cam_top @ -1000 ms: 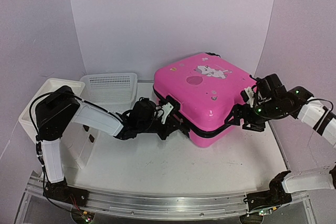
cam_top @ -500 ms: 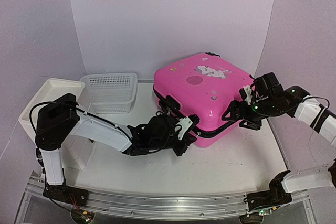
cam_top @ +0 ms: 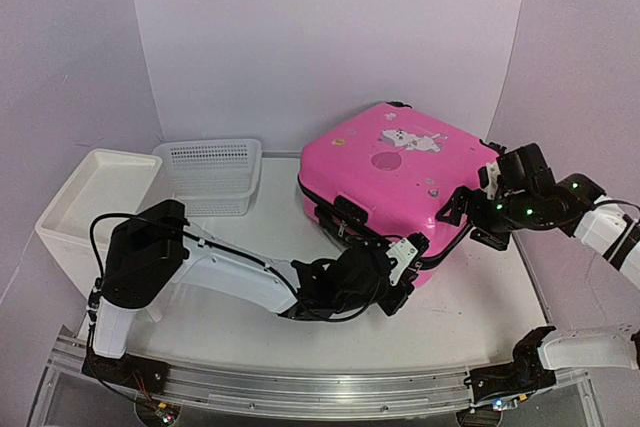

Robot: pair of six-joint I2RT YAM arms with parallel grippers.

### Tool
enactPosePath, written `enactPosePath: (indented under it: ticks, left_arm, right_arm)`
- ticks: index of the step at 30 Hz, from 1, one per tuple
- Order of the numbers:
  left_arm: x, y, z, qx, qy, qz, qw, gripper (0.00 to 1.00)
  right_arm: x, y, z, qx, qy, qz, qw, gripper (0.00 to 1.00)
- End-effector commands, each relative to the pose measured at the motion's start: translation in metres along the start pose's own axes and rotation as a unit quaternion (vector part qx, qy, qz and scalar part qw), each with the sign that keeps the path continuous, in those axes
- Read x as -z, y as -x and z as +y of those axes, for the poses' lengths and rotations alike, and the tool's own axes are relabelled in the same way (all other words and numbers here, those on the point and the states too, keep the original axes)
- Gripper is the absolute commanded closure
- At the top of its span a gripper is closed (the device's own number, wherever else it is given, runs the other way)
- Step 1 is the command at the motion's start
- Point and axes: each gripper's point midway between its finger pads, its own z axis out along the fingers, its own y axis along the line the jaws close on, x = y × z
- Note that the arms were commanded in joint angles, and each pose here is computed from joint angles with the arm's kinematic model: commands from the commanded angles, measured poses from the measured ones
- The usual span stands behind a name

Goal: Open, take out, and arrange the luggage

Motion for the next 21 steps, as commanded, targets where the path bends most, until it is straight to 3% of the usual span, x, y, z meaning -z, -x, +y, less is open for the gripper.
enactPosePath:
  ticks: [1,6,10,11,15,21]
  left_arm:
    - [-0.006,0.038,-0.045,0.010,-0.056,-0.049,0.997,1.00]
    - [-0.003,0.033,-0.052,0.004,-0.074,-0.038,0.996,0.98]
    - [0.010,0.026,-0.061,0.006,-0.111,-0.022,0.994,0.69]
    - [0.017,0.025,-0.059,0.008,-0.113,-0.017,0.993,0.57]
    - [0.045,0.026,-0.044,0.029,-0.119,0.008,0.992,0.29]
    - [0.082,0.039,0.009,0.145,-0.131,0.036,0.980,0.23]
  right_arm:
    - [0.002,0.004,-0.005,-0.002,-0.008,-0.017,1.000,0.04]
    - [0.015,-0.021,-0.034,0.053,-0.065,0.022,0.996,0.16]
    - [0.017,-0.047,-0.038,0.086,-0.059,0.061,0.993,0.15]
    - [0.015,-0.053,-0.042,0.088,-0.063,0.070,0.992,0.14]
    - [-0.002,-0.069,-0.035,0.103,-0.047,0.079,0.990,0.12]
    - [-0.024,-0.068,-0.017,0.173,-0.059,0.025,0.983,0.11]
